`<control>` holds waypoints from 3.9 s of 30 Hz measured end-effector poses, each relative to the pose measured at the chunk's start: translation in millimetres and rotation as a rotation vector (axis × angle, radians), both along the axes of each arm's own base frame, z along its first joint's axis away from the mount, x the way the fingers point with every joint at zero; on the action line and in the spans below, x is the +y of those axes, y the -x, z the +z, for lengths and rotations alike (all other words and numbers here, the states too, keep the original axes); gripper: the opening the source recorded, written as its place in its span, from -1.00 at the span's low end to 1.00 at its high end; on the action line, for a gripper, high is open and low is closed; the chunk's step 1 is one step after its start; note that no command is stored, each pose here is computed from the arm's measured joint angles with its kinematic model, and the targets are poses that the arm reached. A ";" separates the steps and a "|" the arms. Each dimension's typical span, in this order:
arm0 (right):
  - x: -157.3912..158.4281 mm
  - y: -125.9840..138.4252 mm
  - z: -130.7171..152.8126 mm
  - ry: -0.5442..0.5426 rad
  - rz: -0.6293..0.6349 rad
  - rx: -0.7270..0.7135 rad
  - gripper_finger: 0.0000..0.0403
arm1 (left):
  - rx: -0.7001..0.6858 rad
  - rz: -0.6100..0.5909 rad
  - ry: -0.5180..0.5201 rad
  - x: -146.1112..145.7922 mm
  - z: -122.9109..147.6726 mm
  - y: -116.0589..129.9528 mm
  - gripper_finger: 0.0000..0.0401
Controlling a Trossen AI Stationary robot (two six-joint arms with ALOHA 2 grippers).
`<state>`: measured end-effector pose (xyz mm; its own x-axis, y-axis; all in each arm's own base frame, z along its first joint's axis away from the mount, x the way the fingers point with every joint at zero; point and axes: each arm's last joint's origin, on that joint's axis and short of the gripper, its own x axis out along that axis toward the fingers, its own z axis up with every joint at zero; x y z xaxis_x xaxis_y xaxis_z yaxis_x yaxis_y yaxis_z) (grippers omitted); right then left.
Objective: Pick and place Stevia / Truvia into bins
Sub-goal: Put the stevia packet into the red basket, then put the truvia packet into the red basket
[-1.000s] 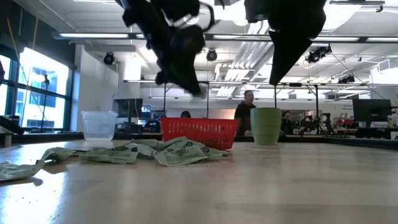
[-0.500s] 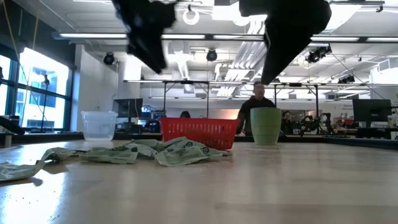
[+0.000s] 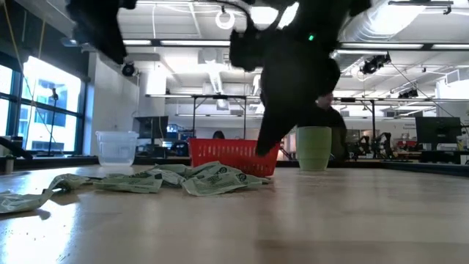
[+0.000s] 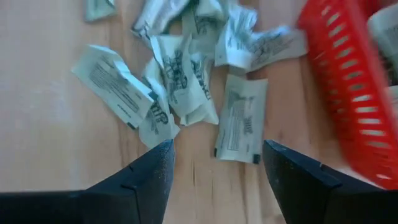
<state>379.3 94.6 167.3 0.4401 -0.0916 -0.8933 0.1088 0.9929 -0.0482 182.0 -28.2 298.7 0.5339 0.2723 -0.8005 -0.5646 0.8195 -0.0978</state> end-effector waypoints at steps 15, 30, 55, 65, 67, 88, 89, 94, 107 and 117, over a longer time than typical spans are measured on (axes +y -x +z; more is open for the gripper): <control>-25.9 -14.1 -31.0 -0.093 -0.155 0.040 -0.03 | -0.010 0.017 0.049 -28.0 -27.8 22.8 -0.13; -20.7 -6.8 -8.1 -0.243 -0.229 0.104 -0.94 | -0.033 0.040 -0.011 -26.9 -27.1 22.9 -0.13; -137.6 -7.6 51.4 -0.217 -0.496 -0.157 -0.35 | -0.118 0.054 0.009 -29.3 -23.4 16.3 -0.13; -132.4 -14.3 42.3 -0.129 -0.507 -0.176 -0.51 | -0.130 0.077 -0.002 -28.6 -23.2 16.4 -0.13; -135.8 -18.4 34.5 -0.142 -0.513 -0.174 -0.61 | -0.134 0.083 -0.014 -28.3 -23.1 16.3 -0.13; -125.7 -33.3 2.7 -0.216 -0.448 -0.138 -0.99 | -0.144 0.095 -0.034 -27.6 -22.8 16.2 -0.13; -123.3 -34.4 -0.2 -0.220 -0.441 -0.134 -0.99 | -0.146 0.097 -0.039 -27.4 -22.7 16.2 -0.13; -114.6 -37.0 -2.2 -0.257 -0.428 -0.139 -0.98 | -0.148 0.101 -0.045 -27.2 -22.6 16.3 -0.13; -92.3 -30.8 49.3 -0.222 -0.370 -0.319 -0.86 | -0.116 0.096 0.017 -28.9 -26.2 15.9 -0.13; -76.3 3.5 68.3 -0.128 -0.405 -0.150 0.05 | -0.101 0.201 0.307 -5.2 -63.5 -18.6 -0.13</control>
